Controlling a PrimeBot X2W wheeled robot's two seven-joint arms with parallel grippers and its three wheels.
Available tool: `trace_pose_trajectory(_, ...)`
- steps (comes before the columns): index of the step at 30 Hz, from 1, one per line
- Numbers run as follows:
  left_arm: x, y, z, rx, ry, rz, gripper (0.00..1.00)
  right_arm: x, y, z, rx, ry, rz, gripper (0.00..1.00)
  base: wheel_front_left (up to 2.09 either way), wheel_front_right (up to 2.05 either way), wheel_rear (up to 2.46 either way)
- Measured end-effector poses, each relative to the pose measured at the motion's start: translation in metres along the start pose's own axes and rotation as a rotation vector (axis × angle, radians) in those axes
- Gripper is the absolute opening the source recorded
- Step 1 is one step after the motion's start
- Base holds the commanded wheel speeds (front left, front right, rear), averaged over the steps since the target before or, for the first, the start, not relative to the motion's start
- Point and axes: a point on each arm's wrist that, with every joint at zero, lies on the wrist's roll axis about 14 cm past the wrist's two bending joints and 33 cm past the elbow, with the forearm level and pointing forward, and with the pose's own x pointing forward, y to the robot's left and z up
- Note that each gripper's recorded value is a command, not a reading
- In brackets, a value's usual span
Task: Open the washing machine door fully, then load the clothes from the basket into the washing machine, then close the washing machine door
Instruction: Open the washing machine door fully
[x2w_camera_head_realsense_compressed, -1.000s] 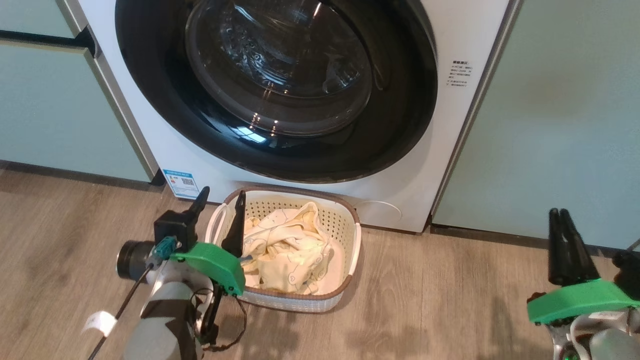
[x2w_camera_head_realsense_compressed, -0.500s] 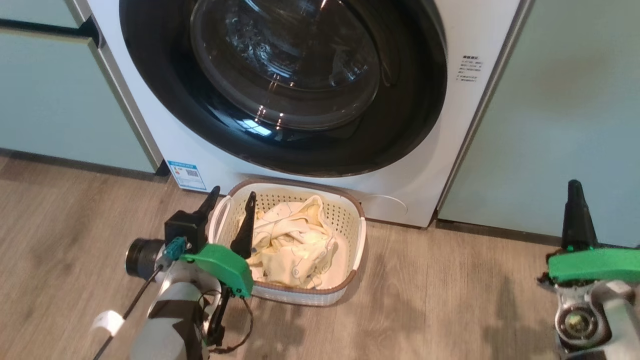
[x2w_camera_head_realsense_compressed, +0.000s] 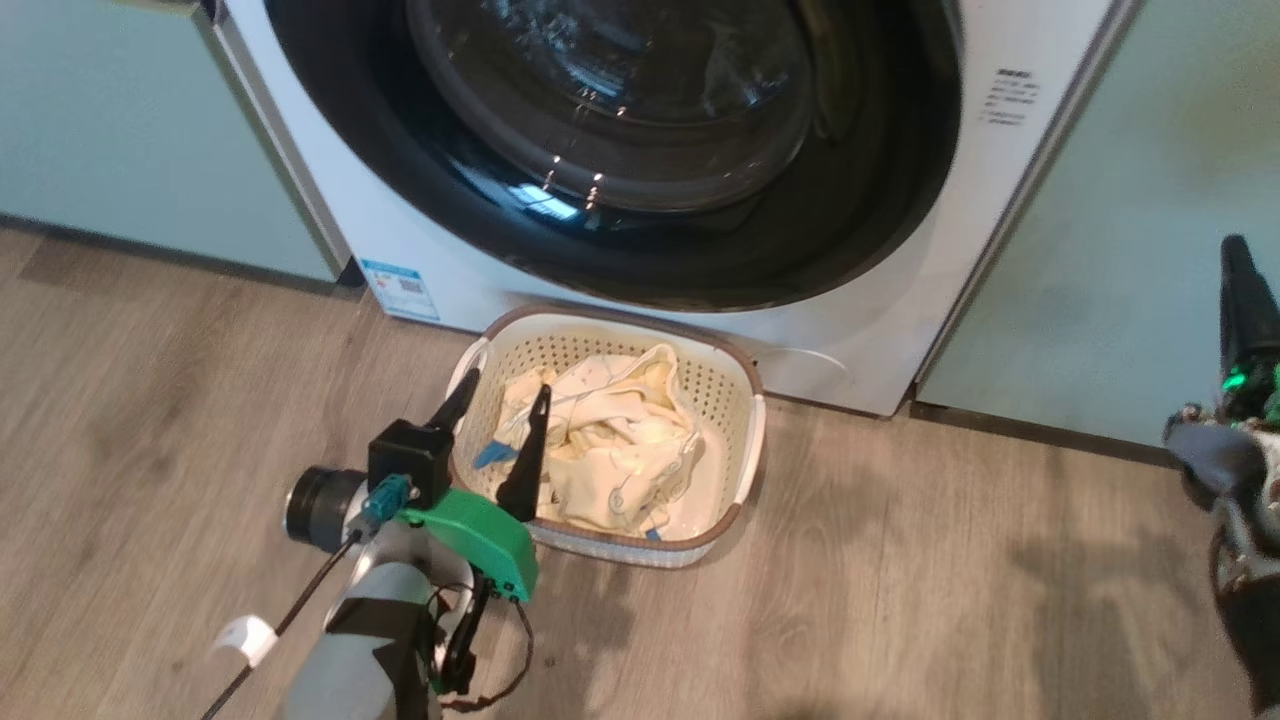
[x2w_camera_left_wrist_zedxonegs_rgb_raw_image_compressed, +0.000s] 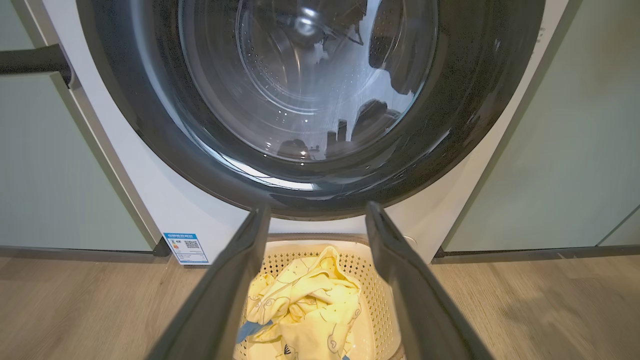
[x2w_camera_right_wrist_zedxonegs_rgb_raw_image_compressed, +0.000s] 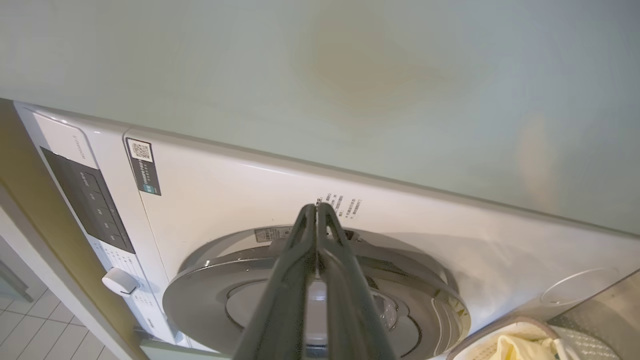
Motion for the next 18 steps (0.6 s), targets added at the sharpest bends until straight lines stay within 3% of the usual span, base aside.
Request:
trace_pose_trajectory(5, 0.0, 0.001, -0.008, -0.004, 0.021, 0.005, 1.0, 0.022, -0.002, -0.016, 0.07, 0.118, -0.011, 0.0, 0.0, 0.0, 0.0)
trace_pose_trajectory(18, 0.006, 0.003, -0.017, -0.017, 0.044, 0.017, 1.0, 0.074, 0.006, -0.046, 0.04, 0.33, -0.004, 0.0, 0.0, 0.0, 0.0)
